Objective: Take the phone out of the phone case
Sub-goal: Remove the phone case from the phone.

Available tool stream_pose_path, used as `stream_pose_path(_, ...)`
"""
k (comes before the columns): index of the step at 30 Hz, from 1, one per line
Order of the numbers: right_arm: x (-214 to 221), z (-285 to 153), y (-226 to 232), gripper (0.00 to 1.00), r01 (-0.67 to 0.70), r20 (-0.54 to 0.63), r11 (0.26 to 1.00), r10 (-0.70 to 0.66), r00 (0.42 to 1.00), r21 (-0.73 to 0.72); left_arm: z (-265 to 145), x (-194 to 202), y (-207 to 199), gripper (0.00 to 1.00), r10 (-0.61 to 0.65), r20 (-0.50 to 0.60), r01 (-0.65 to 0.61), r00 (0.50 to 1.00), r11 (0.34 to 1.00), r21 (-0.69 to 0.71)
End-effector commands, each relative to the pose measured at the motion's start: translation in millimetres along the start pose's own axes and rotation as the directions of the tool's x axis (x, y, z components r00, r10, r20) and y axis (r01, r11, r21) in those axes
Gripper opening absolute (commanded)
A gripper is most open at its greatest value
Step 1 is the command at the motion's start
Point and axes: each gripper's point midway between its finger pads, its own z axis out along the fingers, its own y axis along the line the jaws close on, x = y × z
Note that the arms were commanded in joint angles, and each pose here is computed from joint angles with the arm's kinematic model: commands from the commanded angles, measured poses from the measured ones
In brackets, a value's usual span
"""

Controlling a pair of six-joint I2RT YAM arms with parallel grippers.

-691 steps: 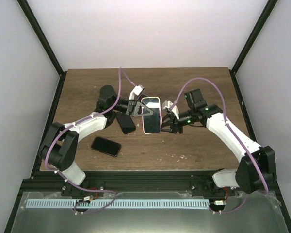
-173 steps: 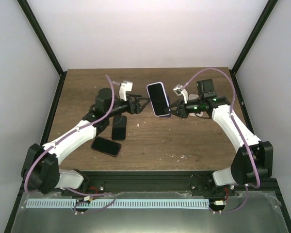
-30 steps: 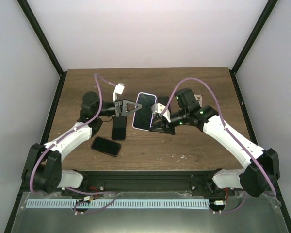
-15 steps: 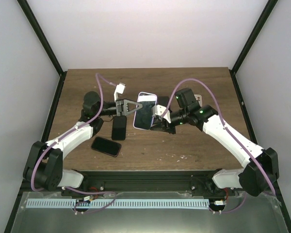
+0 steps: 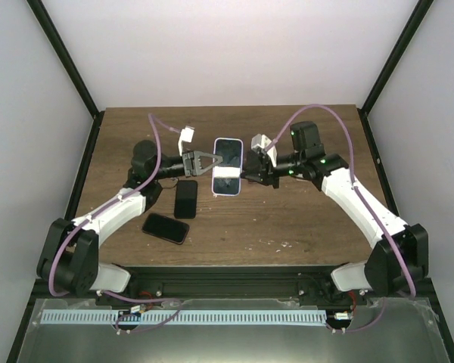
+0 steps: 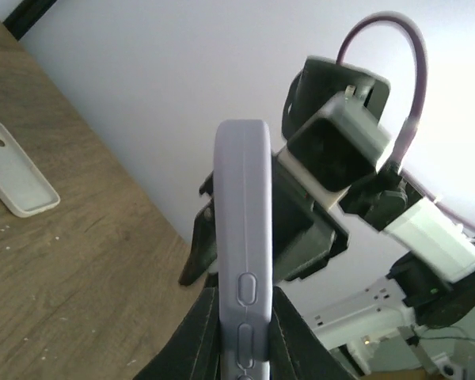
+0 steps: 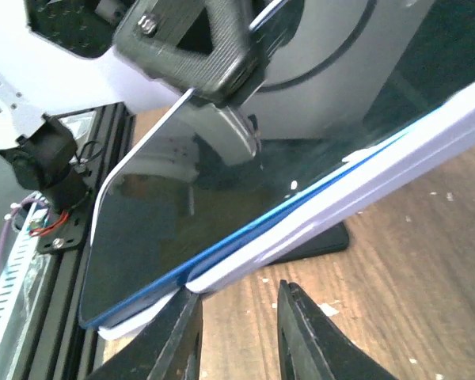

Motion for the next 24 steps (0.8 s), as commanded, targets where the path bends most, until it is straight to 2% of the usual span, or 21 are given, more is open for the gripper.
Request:
stream_pose_path(1,-54,-10,-52,0.27,0.069,0.108,0.983,-0.088,0.990,0.168,15,48,-38,0.00,-0.021,-0.237,0.057,0.971,0.988,0.147)
stream_pose_path(10,-58,-3,-55,0.36,-0.009,0.133,0.995,-0.005,0.991,0.104,20,52,-38,0.00,-0.012,-0.237,0.048,0.971,0.988,0.149)
stream_pose_path(16,-41,4,-27,0.40,-0.095,0.125,0.993,0.103,0.987,-0.066,21,45,-35,0.00,0.001,-0.187,0.026,0.982,0.990,0.141)
stream_pose_path(24,-23,-1,16,0.45,-0.156,0.108,0.955,0.188,0.976,-0.252,24,35,-27,0.00,0.027,-0.124,-0.014,0.992,0.994,0.106)
